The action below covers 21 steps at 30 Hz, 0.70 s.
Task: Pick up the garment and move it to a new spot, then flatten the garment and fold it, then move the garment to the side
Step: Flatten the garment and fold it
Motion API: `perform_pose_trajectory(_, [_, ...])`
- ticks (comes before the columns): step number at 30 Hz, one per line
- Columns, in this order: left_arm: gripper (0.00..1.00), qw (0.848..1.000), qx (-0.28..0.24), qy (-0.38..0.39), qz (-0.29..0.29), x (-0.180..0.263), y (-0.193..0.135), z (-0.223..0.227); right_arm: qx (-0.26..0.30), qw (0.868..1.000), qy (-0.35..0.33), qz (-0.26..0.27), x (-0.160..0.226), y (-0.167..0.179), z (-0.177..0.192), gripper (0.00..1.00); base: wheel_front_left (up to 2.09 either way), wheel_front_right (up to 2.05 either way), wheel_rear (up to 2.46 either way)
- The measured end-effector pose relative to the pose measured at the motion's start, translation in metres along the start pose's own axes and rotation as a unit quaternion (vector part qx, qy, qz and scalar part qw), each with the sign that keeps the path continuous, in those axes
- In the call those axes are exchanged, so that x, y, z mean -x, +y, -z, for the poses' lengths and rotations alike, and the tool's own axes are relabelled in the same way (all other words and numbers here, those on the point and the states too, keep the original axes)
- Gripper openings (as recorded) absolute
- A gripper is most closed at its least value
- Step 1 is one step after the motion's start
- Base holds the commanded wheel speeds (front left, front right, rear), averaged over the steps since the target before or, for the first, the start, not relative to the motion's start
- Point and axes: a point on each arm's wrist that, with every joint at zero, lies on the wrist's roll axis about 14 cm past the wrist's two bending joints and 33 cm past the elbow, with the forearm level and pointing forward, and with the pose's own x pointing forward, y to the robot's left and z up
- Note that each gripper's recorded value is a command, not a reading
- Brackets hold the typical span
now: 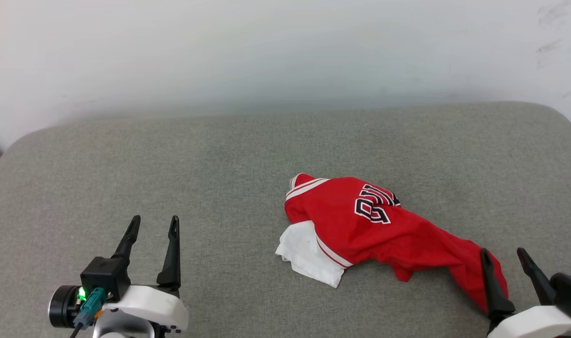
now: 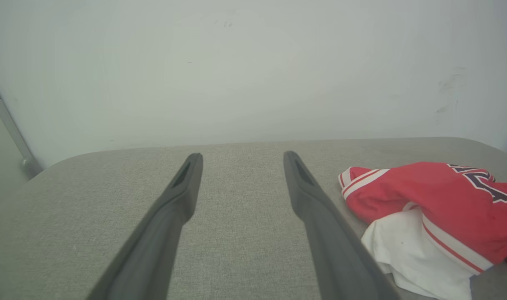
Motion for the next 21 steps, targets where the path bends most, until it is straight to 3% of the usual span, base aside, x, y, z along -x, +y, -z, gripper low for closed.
perform_pose_trajectory(8, [1.0,0.999,-0.016,0.024,0.022,-0.002,-0.009,0.001,0.016,0.999,-0.045,-0.026,0.008,0.021,-0.034,1.0,0.0,0.0,0.0])
perform_pose_trajectory(12, [1.0,0.995,-0.021,0.058,0.073,-0.015,-0.035,0.01,0.019,0.998,-0.052,-0.042,0.006,0.033,-0.044,1.0,0.0,0.0,0.0])
perform_pose_trajectory(16, [1.0,0.983,-0.02,0.118,0.142,-0.026,-0.071,0.031,0.015,0.997,-0.056,-0.056,-0.002,0.043,-0.048,1.0,0.0,0.0,0.0])
perform_pose_trajectory(21, [1.0,0.953,-0.034,0.205,0.22,-0.031,-0.109,0.064,0.012,0.997,-0.041,-0.063,-0.013,0.048,-0.041,1.0,0.0,0.0,0.0])
